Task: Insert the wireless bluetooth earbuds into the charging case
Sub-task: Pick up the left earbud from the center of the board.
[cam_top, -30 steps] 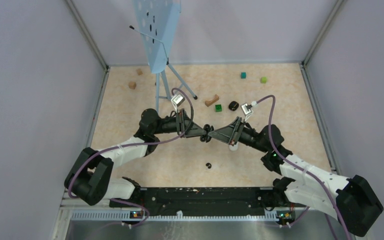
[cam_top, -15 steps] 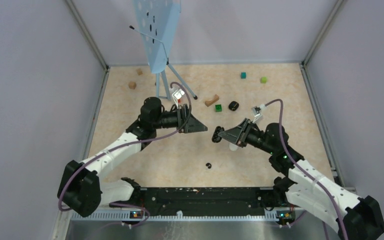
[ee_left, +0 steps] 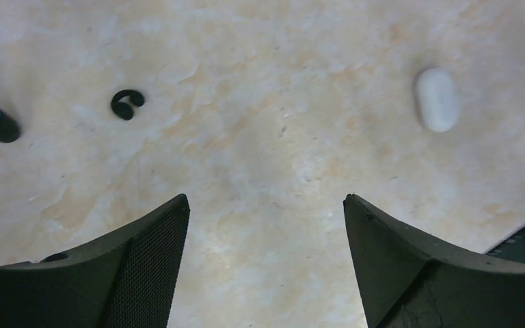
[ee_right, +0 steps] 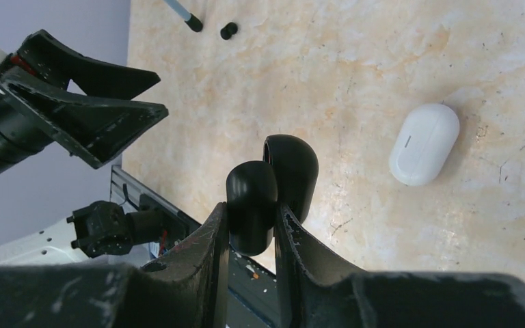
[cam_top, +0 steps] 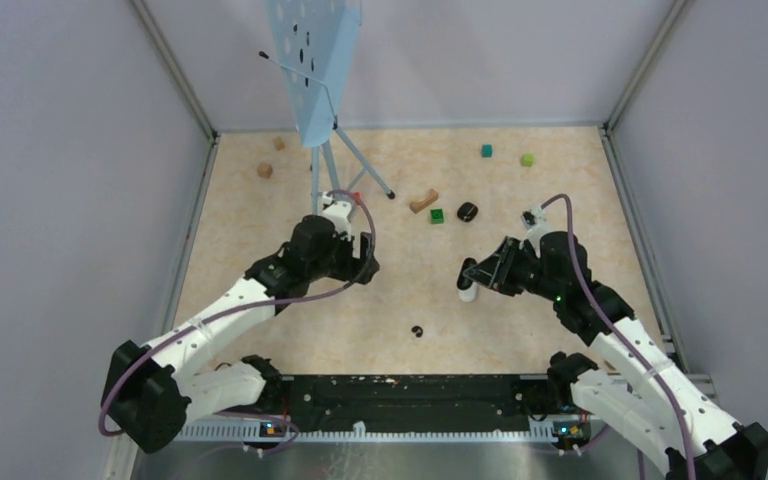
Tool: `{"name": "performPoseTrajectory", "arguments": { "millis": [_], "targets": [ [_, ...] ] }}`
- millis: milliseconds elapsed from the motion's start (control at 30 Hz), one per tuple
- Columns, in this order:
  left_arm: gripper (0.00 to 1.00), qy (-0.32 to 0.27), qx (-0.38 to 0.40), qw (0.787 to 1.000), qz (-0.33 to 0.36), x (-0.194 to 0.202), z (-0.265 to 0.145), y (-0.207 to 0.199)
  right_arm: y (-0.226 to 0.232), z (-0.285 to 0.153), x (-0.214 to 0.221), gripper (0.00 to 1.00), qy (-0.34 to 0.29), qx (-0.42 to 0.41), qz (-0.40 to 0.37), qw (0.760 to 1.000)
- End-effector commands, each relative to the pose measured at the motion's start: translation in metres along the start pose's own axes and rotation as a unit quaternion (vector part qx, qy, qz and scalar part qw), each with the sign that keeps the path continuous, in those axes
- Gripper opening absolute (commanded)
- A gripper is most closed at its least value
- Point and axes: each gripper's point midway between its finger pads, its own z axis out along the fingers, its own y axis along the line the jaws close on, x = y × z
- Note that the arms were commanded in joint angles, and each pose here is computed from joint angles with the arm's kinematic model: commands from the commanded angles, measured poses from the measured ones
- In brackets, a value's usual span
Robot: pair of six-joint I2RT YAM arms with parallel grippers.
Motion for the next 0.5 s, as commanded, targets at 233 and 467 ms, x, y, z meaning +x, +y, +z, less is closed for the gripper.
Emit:
{"name": "performPoseTrajectory", "arguments": {
  "millis": [233, 467],
  "targets": [
    [0.84, -0.026, -0.235, 0.971, 0.045, -0.006, 0.013, 0.057, 0.004, -0.001, -0.005, 0.0, -0.004, -0.008, -0.016, 1.0],
    [0.75, -0.014, -0.222, 0.974, 0.031, -0.012, 0.039, 0.067, 0.005, -0.003, -0.004, 0.0, -0.004, -0.013, -0.015, 1.0]
  ]
}}
